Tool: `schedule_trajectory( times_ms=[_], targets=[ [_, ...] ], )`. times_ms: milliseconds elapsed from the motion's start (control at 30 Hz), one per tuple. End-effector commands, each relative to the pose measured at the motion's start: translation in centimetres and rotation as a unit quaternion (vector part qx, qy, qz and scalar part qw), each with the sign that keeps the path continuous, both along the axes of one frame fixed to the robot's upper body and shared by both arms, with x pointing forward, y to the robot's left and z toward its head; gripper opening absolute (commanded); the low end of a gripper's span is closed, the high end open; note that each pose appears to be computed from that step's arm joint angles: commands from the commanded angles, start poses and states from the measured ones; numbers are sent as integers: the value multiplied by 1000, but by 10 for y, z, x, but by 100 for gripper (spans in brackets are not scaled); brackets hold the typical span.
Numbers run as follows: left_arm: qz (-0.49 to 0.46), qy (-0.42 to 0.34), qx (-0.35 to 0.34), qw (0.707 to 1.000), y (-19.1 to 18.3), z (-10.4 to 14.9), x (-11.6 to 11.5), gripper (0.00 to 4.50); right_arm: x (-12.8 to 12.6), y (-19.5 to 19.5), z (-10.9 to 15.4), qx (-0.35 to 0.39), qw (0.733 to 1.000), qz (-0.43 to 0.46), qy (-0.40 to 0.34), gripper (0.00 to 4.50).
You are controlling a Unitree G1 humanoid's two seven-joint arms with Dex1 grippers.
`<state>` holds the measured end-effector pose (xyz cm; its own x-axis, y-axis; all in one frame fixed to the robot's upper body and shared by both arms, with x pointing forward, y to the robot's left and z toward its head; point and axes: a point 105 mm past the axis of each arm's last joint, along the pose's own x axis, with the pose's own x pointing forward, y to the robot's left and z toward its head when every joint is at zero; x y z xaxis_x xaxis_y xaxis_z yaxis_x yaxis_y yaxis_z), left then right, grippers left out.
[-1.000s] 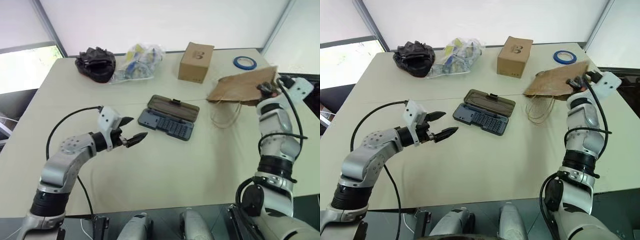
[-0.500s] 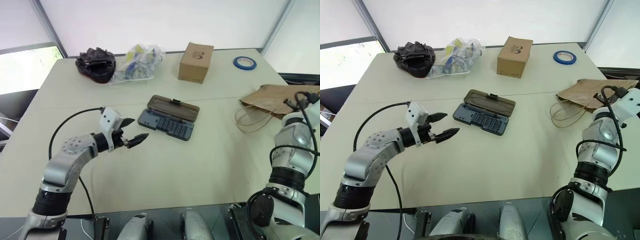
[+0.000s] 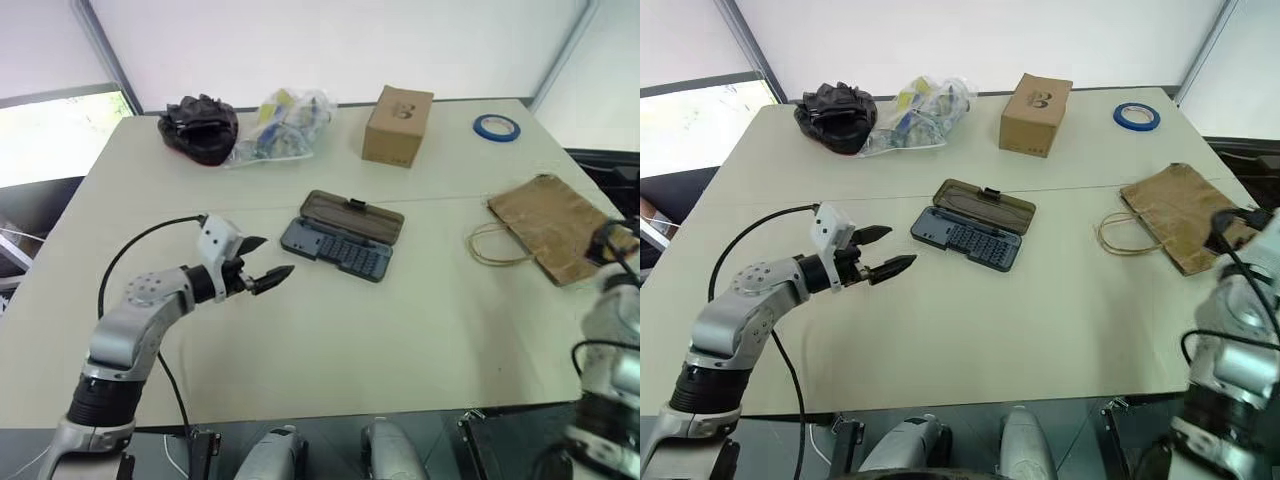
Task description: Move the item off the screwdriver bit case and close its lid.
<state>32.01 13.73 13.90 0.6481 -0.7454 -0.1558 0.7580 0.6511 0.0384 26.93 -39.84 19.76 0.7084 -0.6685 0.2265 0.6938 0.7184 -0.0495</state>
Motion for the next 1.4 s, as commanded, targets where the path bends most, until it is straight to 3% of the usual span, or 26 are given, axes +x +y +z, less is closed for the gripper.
schedule_trajectory(
  times_ms=[33,167,333,467,600,800,933,1067,1200,1367,1400],
  targets=[
    [-6,-21,-9,1000,1,14,4,450,2,37,69,-115,990,71,-45,445],
    [-27,-23,-6,999,1,20,5,450,49,104,79,-46,966,252,-47,445],
    [-19,-37,15,999,13,25,8,450,86,185,71,14,903,429,16,445],
    [-12,-43,19,999,15,28,7,450,106,206,36,42,876,464,121,445],
    [-10,-71,32,997,18,36,-1,450,133,226,-20,29,845,484,226,445],
    [10,-69,26,997,19,31,-7,450,157,227,-38,32,838,483,251,445],
    [25,-73,18,997,18,30,-9,450,172,222,-55,79,841,459,277,445],
    [34,-75,16,996,18,28,-9,450,177,227,-70,114,826,455,312,445],
    [43,-79,14,996,18,28,-8,450,176,232,-88,108,807,456,359,277],
    [50,-86,12,995,18,29,-6,450,168,236,-110,114,780,465,402,22],
    [51,-86,12,995,18,29,-6,450,167,236,-112,115,777,467,406,8]
  ],
)
